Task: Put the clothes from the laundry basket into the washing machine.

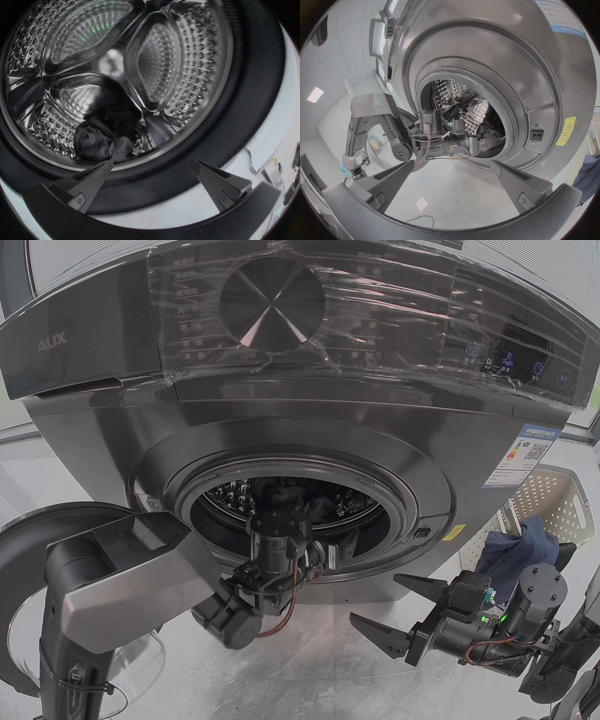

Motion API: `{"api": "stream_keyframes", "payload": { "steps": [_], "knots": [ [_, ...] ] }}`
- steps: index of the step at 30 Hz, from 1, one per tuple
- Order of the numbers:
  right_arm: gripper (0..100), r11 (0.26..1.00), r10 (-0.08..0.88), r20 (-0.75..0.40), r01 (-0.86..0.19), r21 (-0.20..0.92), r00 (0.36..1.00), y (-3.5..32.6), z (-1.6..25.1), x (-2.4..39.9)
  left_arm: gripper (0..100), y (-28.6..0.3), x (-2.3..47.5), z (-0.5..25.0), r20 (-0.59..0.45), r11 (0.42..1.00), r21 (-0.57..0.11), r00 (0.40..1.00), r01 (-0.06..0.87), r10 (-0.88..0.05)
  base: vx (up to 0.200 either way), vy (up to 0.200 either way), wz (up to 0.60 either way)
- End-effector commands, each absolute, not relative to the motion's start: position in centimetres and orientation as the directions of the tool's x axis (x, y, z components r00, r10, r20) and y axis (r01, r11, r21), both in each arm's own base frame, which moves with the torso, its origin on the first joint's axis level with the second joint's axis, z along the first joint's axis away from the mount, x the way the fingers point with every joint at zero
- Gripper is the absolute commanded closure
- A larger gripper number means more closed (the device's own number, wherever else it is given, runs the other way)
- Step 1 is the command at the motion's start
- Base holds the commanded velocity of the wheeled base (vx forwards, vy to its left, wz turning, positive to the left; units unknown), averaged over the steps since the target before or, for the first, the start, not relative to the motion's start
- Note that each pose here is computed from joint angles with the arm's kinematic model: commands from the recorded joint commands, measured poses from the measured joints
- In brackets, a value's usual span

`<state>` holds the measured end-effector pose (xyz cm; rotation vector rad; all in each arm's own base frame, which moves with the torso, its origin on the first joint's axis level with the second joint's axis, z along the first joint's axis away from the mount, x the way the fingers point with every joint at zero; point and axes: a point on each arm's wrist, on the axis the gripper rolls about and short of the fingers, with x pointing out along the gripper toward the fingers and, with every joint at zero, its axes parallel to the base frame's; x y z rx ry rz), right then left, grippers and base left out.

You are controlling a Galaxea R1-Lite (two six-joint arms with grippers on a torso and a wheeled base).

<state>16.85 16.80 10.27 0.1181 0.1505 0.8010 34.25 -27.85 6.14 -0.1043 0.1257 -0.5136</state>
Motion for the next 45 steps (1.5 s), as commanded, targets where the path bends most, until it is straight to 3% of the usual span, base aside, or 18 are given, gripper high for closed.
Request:
{"api": "stream_keyframes", "payload": {
  "steps": [1,4,8,17,24,31,37,42,45],
  "knots": [
    [0,0.668,0.744,-0.107,-0.727,0.158,0.66,15.6,10.4,14.5,0,-24.0,20.7,10.5,-0.036,0.738,-0.124,0.741,0.663,-0.671,0.0,0.0,0.0],
    [0,0.68,0.732,-0.092,-0.716,0.158,0.675,14.8,10.9,13.9,0,-21.4,17.9,11.8,0.014,0.72,-0.129,0.727,0.682,-0.686,0.0,0.0,0.0],
    [0,0.689,0.723,-0.084,-0.706,0.166,0.686,13.5,11.2,12.7,0,-18.0,14.2,12.4,0.003,0.704,-0.129,0.71,0.698,-0.704,0.0,0.0,0.0],
    [0,0.758,0.638,0.014,-0.631,0.165,0.77,11.9,13.1,12.2,0,-13.7,9.7,13.6,0.05,0.671,-0.107,0.678,0.734,-0.734,0.0,0.0,0.0],
    [0,0.846,0.511,0.024,-0.508,0.159,0.859,9.1,14.1,12.0,0,-11.6,8.9,14.9,0.096,0.76,-0.116,0.769,0.639,-0.632,-0.2,0.0,0.0],
    [0,0.901,0.419,-0.07,-0.405,0.154,0.905,5.7,13.9,9.6,0,-7.5,8.1,15.6,0.1,0.841,-0.113,0.849,0.528,-0.52,-0.2,0.0,0.0],
    [0,0.941,0.327,-0.137,-0.308,0.144,0.935,2.9,12.9,6.5,0,-4.2,6.2,14.7,0.027,0.896,-0.101,0.901,0.433,-0.433,-0.2,0.0,0.0],
    [0,0.965,0.239,-0.106,-0.224,0.14,0.965,1.3,12.4,4.3,0,-2.5,4.5,13.8,0.009,0.901,-0.098,0.906,0.422,-0.423,-0.16,0.0,0.0],
    [0,0.975,0.184,-0.078,-0.171,0.144,0.98,0.6,11.8,2.8,0,-1.4,2.8,13.4,0.058,0.893,-0.103,0.899,0.438,-0.434,0.0,0.0,0.0]
  ]
}}
